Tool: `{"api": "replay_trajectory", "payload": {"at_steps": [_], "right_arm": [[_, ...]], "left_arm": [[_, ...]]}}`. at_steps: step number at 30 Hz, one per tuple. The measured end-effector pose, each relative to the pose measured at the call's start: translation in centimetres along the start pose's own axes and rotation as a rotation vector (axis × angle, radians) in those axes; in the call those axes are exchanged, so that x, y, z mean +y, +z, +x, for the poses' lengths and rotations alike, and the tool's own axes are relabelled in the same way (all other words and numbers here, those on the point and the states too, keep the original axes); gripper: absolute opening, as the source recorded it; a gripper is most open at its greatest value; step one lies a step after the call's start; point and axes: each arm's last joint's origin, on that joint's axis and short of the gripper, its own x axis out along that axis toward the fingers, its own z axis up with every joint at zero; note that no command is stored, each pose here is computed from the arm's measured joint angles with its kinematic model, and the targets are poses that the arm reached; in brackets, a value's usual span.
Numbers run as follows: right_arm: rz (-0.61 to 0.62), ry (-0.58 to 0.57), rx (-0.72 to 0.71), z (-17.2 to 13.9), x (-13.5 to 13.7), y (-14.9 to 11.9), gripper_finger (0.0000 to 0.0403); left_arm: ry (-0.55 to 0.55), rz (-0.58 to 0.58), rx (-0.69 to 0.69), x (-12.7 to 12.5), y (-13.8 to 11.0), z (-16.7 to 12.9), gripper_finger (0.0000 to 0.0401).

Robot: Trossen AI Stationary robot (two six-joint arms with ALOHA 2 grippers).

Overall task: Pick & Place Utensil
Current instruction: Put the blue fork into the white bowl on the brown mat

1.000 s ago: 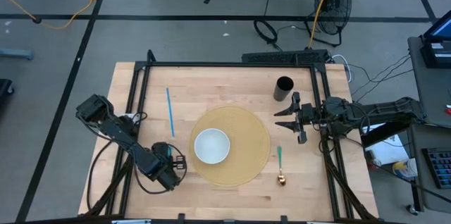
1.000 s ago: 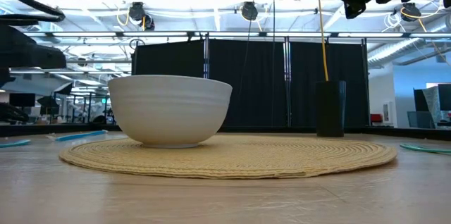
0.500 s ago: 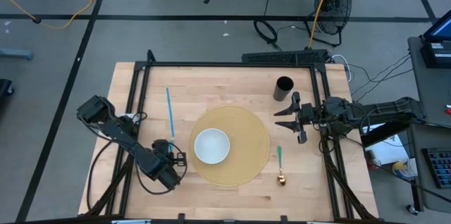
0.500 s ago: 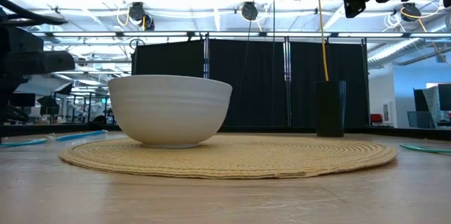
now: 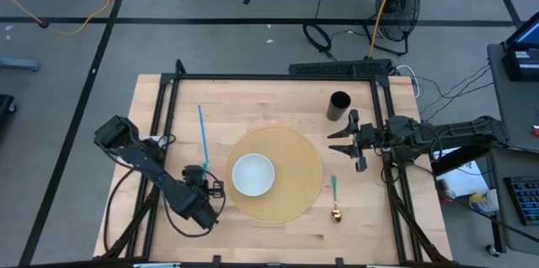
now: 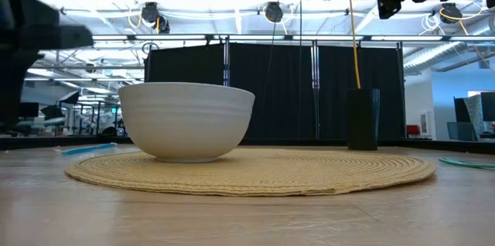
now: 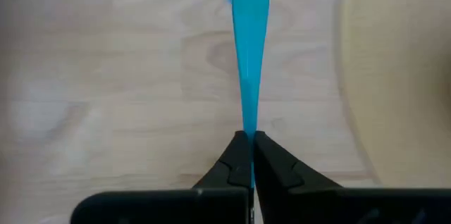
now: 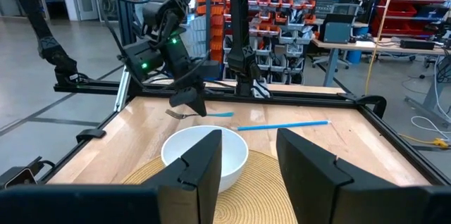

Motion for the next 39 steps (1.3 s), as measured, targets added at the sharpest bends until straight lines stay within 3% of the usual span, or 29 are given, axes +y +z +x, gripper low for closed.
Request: {"api": "replay_trajectory", "payload": {"at_steps": [14,22,28,32,39], "right_arm": [[0.000,0.000,-0.001,0.0,0.0,0.0,0.0130],[0.003,0.000,-0.037,0.0,0.0,0.4,0.0130],[-0.017,-0.008,-0.039,0.0,0.0,0.4,0.0130],[0.017,-0.097,-0.034,0.0,-0.3,0.3,0.0130],[0.041,-0.209,-0.037,-0.1,-0.6,0.3,0.0130]], "left_arm": [[-0.247,0.019,-0.239,-1.5,1.1,-2.7,0.0001],[-0.322,0.021,-0.388,-2.6,2.6,-2.5,0.0001],[-0.312,0.104,-0.473,-3.6,4.3,-2.4,0.0001],[-0.335,0.163,-0.548,-3.8,5.7,-3.0,0.0001],[-0.462,0.153,-0.678,-4.7,7.1,-4.1,0.0001]]}}
